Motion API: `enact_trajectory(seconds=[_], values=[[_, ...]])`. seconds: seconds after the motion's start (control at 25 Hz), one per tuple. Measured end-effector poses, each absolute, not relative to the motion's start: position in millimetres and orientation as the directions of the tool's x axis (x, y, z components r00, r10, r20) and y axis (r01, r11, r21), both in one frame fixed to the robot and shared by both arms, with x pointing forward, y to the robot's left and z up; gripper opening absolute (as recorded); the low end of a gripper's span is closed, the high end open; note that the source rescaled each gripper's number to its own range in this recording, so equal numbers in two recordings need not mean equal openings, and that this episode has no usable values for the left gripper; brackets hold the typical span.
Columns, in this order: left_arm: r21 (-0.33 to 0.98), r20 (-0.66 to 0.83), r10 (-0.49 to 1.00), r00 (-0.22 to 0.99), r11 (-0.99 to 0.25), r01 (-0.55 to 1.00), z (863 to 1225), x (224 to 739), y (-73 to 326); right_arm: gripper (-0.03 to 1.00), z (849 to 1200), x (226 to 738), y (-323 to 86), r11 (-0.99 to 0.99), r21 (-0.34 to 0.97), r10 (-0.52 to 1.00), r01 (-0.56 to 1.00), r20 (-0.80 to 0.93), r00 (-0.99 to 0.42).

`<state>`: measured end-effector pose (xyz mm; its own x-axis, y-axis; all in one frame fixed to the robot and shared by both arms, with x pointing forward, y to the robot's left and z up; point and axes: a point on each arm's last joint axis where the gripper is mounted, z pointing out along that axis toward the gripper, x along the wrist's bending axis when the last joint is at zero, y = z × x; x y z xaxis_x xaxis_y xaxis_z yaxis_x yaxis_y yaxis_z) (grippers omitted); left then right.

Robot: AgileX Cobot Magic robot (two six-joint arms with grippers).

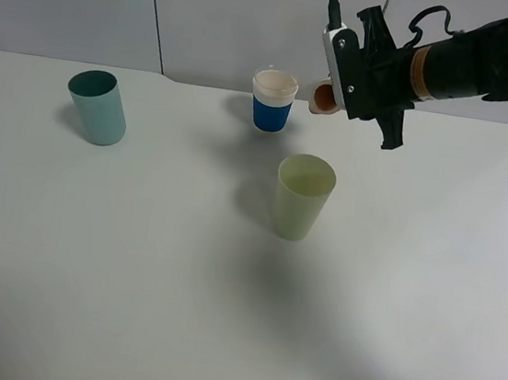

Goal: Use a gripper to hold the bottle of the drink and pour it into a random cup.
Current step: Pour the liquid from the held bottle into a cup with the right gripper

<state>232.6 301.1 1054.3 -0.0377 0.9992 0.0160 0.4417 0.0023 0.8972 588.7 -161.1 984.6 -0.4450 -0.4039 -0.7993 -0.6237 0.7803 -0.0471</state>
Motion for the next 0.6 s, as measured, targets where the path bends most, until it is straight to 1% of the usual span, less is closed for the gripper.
enact_trajectory(seconds=[0.32,0.6], values=[[0.897,0.012,0.999,-0.035,0.005,0.442,1054.3,232.6,300.7,0.02,984.7,581.6,-141.3,0.750,-0.104,-0.458,-0.653,-0.794,-0.400],[0.897,0.012,0.999,-0.035,0.005,0.442,1054.3,232.6,300.7,0.02,984.9,581.3,-138.0,0.722,-0.206,-0.532,-0.661,-0.776,-0.339]])
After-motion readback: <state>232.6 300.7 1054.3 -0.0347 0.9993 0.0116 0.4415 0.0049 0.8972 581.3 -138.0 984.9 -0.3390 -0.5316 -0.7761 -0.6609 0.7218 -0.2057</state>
